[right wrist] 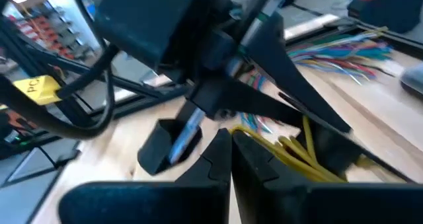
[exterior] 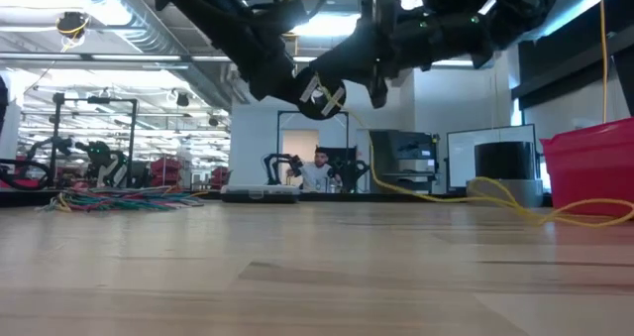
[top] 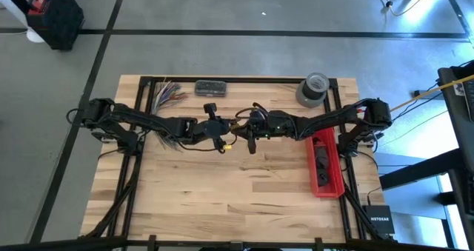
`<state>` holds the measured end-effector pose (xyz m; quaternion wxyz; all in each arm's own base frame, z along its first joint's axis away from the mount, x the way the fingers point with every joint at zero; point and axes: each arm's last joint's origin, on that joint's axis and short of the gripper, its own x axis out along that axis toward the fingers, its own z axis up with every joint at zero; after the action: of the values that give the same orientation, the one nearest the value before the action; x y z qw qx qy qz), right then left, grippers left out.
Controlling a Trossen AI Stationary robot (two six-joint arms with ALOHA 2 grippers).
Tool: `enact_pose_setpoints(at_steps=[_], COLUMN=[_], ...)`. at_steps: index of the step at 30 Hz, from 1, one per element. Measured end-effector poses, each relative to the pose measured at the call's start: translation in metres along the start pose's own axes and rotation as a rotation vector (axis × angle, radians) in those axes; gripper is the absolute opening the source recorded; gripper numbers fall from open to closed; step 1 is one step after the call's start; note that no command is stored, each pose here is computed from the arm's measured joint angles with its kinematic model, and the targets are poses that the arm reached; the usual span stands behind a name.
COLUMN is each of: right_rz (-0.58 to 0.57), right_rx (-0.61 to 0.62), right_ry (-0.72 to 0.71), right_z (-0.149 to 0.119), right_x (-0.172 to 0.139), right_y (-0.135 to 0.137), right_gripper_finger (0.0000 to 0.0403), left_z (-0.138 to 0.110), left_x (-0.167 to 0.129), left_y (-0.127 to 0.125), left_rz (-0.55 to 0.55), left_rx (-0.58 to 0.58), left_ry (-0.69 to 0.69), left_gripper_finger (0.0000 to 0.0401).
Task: Coil cords
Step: Coil the yellow wire onto the black spool
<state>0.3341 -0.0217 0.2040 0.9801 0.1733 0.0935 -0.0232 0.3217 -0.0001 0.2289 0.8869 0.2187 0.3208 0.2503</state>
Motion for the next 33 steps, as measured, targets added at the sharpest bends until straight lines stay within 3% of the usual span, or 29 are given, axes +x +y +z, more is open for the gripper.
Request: enact_pose_setpoints(at_steps=[14, 25, 33], right_rz=[0.007, 0.022, 0.054], right_rx=[-0.059, -0.109, -0.155], right_ry=[-0.052, 0.008, 0.030], right_z=[-0.006, -0.011, -0.012], right_x=[0.009, 0.010, 0.009], right_y=[-0.003, -0.005, -0.004], right_gripper_finger=[0.0012, 0.0131, 0.0148], left_z=[0.003, 0.007, 0.008], left_x=[0.001, 0.006, 0.007], left_y=[0.002, 0.012, 0.013], left_rz=[-0.001, 0.019, 0.037], left_rx=[-0.083, -0.268, -0.316], left_ry=[-0.036, -0.074, -0.086], left_gripper_finger=[0.0000, 0.0000, 0.0000])
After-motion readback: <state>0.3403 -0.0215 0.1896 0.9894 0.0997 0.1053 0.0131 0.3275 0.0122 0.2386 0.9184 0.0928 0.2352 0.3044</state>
